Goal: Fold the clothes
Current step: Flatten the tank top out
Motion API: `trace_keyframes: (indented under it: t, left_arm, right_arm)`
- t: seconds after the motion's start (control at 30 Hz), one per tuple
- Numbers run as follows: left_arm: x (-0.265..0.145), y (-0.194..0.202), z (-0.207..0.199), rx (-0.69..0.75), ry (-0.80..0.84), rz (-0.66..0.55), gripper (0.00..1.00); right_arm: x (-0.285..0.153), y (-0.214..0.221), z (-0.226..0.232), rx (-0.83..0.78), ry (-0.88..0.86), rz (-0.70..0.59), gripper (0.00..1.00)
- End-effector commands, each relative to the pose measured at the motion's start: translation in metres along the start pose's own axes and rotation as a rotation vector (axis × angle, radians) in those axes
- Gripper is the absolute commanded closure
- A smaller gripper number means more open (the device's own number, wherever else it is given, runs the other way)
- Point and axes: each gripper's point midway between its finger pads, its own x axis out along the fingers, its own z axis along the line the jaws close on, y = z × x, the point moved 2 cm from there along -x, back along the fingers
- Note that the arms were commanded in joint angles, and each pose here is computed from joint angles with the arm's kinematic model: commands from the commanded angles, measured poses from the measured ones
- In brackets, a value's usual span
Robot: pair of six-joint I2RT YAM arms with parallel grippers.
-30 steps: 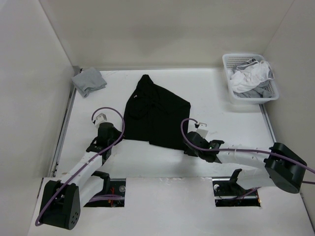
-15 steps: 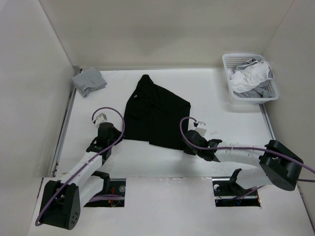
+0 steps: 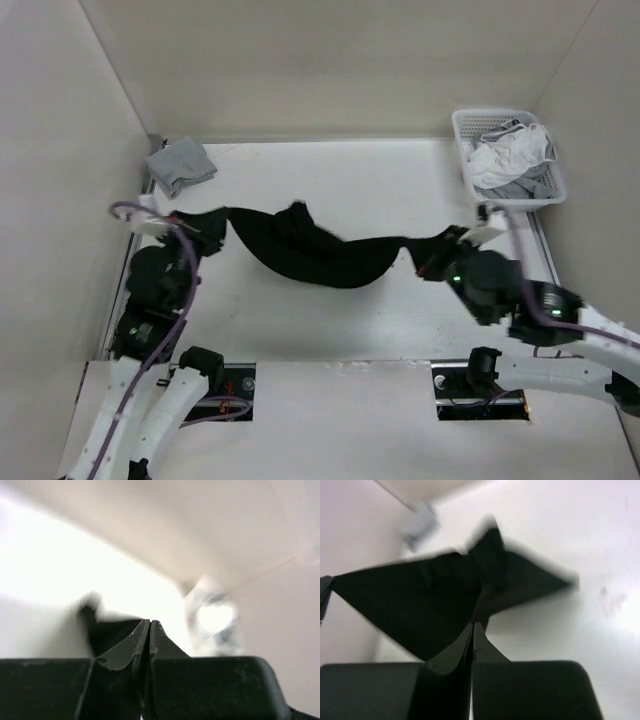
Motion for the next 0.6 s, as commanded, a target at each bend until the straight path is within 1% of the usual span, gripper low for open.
trace_keyframes:
  t: [0.0,0.1,0.17,0.23,0.3,0.4,0.5,0.57]
  left_arm:
    - [-0.045,-0.086,-0.059,-0.014,0.124,-0.231,1.0]
    - [-0.068,-0.131,-0.098,-0.037,0.219,-0.342,1.0]
    - [-0.083,-0.164,-0.126,-0.041,0.28,-0.419,1.0]
    - [-0.091,-0.184,-0.143,-0.043,0.316,-0.458,1.0]
    - [-0.089,-0.197,-0.158,-0.038,0.34,-0.483,1.0]
    - [-0.05,-0.186,-0.157,-0.023,0.302,-0.427,1.0]
    - [0.007,-0.157,-0.127,0.005,0.177,-0.354,1.0]
    - [0.046,-0.138,-0.097,0.011,0.087,-0.315,1.0]
  right_arm:
    - [-0.047,-0.091,-0.003,-0.131,0.067,-0.204,1.0]
    - [-0.08,-0.162,0.017,-0.134,0.043,-0.322,1.0]
    - [-0.094,-0.195,0.032,-0.137,-0.007,-0.371,1.0]
    - [-0.101,-0.218,0.048,-0.16,-0.057,-0.426,1.0]
    - [-0.1,-0.231,0.061,-0.182,-0.073,-0.485,1.0]
    - [-0.084,-0.239,0.071,-0.239,-0.032,-0.558,1.0]
    - [-0.039,-0.225,0.076,-0.295,0.001,-0.54,1.0]
    - [0.0,-0.212,0.07,-0.284,-0.005,-0.479,1.0]
